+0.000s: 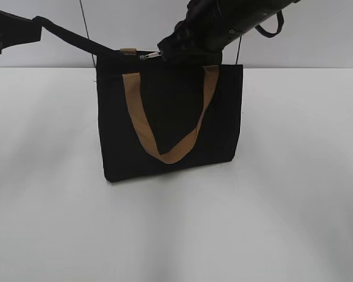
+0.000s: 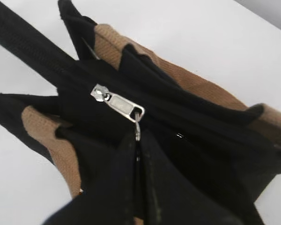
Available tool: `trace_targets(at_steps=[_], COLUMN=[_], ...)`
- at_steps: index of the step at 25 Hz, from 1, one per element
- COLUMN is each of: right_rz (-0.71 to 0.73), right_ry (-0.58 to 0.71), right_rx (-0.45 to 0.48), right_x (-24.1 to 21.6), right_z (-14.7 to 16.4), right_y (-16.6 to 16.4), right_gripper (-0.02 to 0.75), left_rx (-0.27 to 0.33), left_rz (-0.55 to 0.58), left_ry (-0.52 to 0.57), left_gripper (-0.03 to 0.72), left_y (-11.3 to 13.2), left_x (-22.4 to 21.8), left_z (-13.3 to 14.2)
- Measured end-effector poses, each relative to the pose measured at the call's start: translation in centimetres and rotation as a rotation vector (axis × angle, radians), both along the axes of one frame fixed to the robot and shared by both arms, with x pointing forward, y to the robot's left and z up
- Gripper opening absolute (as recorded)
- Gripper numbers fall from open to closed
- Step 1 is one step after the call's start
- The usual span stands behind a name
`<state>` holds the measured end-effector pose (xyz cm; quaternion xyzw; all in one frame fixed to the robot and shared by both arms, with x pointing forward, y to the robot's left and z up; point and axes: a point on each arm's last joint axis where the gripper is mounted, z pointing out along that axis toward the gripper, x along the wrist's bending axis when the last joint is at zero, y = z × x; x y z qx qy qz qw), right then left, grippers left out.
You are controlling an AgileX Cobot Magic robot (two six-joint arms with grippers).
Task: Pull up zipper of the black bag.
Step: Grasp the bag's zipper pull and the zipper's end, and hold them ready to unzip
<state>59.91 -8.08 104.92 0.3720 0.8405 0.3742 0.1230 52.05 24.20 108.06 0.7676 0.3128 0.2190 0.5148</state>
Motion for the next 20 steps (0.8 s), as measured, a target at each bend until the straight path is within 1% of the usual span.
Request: trace_targets(at_steps=[10,20], right_rz=[-0.029,-0.170], right_ry=[-0.030,0.025], right_rx=[-0.107,-0.105], right_x=[0.5,2.1], right_z=[-0.1,-0.3], right_y=[-1.0,-4.6], right_gripper=[-0.015,-0.015], left_rx=[0.004,0.001], left_rz=[0.011,0.011], left_ry=[-0.002,0.000], left_gripper=[0.016,0.016], left_y=[0.1,0.1], left_x=[0.1,0.1], left_z=[0.0,0.0])
